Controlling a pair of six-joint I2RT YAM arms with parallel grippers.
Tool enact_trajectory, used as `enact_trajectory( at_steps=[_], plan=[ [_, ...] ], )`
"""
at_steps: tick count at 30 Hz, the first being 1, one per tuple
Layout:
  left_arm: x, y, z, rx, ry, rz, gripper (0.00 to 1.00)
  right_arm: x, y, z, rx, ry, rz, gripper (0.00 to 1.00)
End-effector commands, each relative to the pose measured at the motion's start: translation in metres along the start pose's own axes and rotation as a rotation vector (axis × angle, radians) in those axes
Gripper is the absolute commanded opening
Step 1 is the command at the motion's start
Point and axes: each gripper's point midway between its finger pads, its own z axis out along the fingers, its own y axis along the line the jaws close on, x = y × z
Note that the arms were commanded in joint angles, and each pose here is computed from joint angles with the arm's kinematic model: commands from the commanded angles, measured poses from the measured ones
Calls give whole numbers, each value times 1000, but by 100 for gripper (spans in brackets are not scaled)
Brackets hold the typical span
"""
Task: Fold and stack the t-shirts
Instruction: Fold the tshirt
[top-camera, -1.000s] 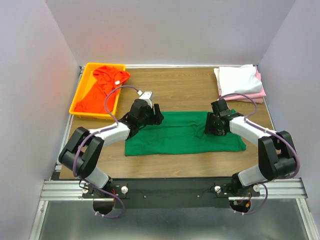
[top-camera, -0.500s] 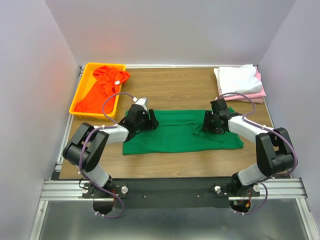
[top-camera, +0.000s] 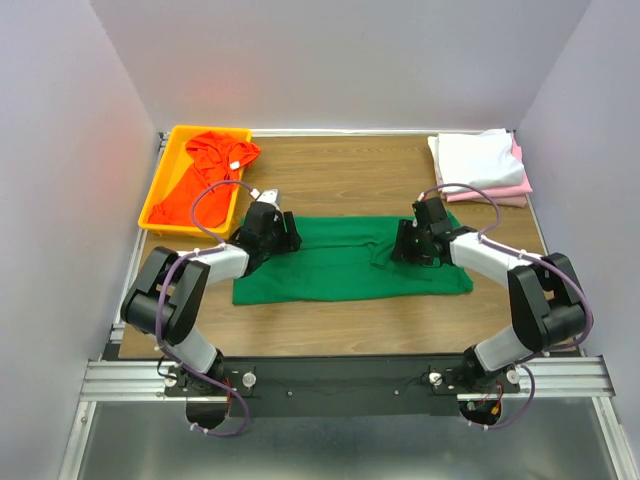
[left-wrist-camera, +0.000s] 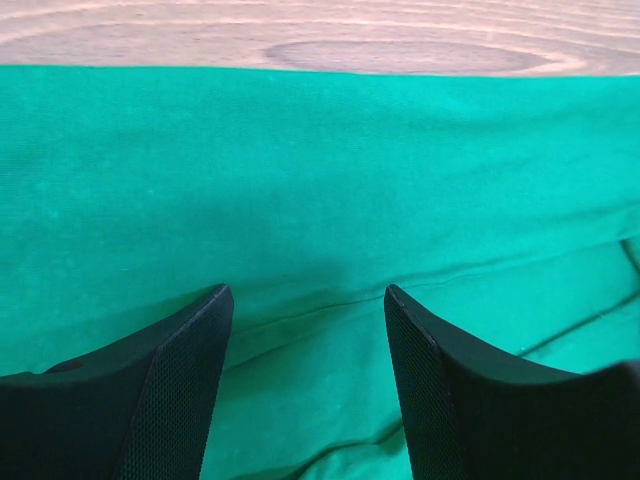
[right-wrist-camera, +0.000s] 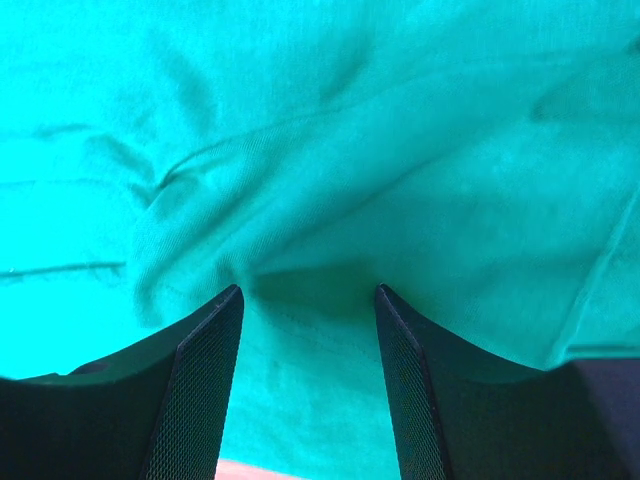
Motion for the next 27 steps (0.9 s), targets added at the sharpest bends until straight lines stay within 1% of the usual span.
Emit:
enact_trajectory(
  at_steps=[1,3,5,8,10,11,13,15,16,19,20,23,24,26,27],
  plan=[
    [-24,6,-8,-66,-45,38,70,-2,5,-22,-7,-13,8,63],
    [-43,0,-15,-69,-88,56,70,-10,-7,-34,63,-44,-7,63],
    [-60,-10,-24,-70,-132,85,70,-9,-17,-46,116,-42,-18,64],
    [-73,-24,-36,-58,-167,109,70,-1,-34,-54,181,-32,-18,64],
    [-75,-43,-42,-23,-179,124,70,12,-50,-57,226,-8,-6,64],
    [-75,-59,-47,10,-186,134,70,17,-55,-59,225,14,27,64],
    [-73,-79,-51,54,-192,140,70,23,-59,-58,230,30,45,64],
    [-66,-101,-53,101,-183,154,70,26,-62,-59,244,37,53,63],
    [-58,-118,-55,140,-170,167,70,27,-65,-60,256,38,55,63],
    [-45,-148,-54,212,-146,187,70,30,-68,-59,274,52,65,61],
    [-35,-163,-53,255,-127,198,69,32,-69,-58,278,59,67,61],
    [-23,-185,-52,323,-110,204,69,38,-69,-54,283,90,70,58],
    [-14,-199,-51,360,-92,212,69,39,-69,-53,281,96,72,57],
    [-1,-208,-46,378,-63,221,68,40,-70,-52,289,104,73,55],
    [4,-219,-48,403,-55,228,68,40,-71,-52,292,104,75,55]
  ],
)
